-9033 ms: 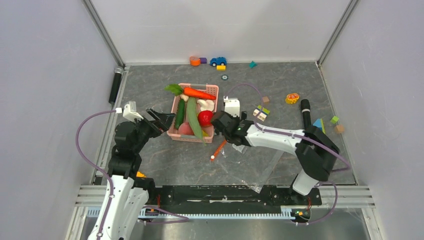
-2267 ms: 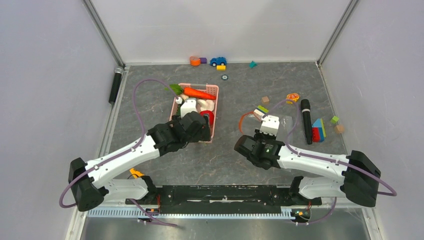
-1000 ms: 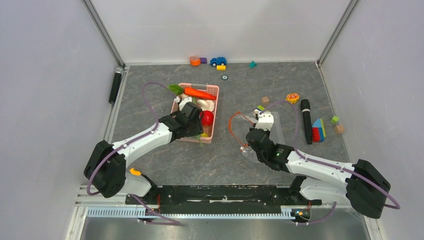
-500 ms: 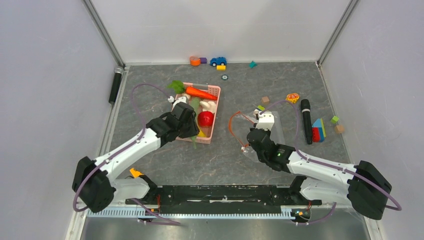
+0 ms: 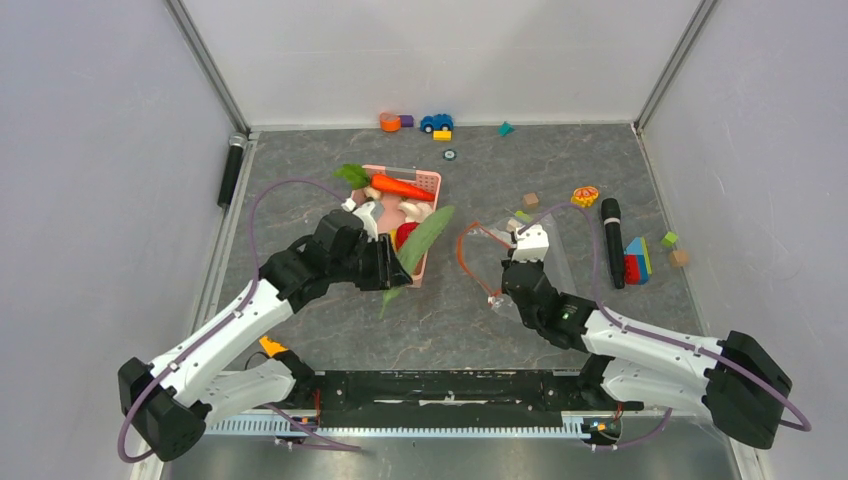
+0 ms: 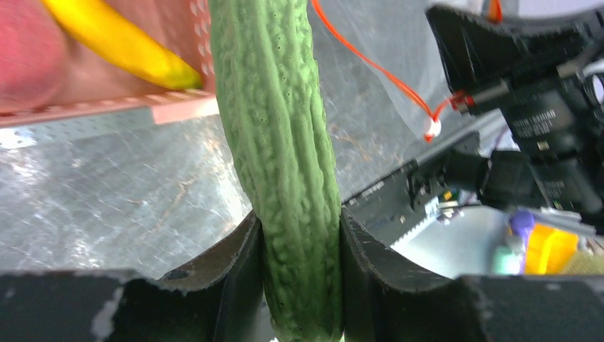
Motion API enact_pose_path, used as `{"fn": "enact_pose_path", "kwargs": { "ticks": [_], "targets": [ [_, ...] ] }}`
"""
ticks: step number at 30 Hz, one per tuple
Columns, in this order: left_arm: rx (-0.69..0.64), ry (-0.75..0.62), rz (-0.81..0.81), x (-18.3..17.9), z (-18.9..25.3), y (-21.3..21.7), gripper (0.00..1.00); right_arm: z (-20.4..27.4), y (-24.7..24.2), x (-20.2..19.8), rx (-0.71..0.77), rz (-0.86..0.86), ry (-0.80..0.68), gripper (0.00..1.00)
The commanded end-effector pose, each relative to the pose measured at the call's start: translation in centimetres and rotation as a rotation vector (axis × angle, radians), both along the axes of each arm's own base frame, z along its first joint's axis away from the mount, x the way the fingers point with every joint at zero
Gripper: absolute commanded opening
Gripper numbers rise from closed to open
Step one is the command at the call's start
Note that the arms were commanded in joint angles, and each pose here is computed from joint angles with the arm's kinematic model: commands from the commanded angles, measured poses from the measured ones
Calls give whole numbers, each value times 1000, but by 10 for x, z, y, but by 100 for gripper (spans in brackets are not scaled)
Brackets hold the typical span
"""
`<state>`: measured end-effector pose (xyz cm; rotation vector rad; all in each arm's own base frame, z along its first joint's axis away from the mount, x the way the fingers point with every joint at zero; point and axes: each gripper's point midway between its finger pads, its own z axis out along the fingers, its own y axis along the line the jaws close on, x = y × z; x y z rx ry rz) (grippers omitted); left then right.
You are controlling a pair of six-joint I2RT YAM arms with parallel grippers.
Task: Place the food in the zip-top bag and seal the zipper
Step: Pick up the fake vegetable from the bin, then place the fake vegetable in the zipper food storage bag.
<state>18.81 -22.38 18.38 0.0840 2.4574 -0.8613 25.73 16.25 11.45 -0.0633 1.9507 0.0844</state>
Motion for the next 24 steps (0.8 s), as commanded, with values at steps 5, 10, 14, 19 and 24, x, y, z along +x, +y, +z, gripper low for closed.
{"fn": "enact_pose_path", "kwargs": {
  "ticks": [5, 10, 14, 19, 24],
  "targets": [
    [-116, 32, -222, -48, 23, -8, 2, 12, 1, 3, 25, 21, -54, 0],
    [-157, 9, -288, -68, 41, -3, 2, 12, 2, 3, 24, 22, -54, 0],
    [-179, 3, -318, -77, 47, -2, 2, 14, 7, 3, 35, 44, -61, 0],
    [-189, 18, -295, -70, 39, -8, 2, 19, 19, 0, 87, 123, -85, 0],
    [-236, 3, -334, -59, 46, -25, 2, 24, 27, -3, 118, 174, -98, 0]
  ]
}}
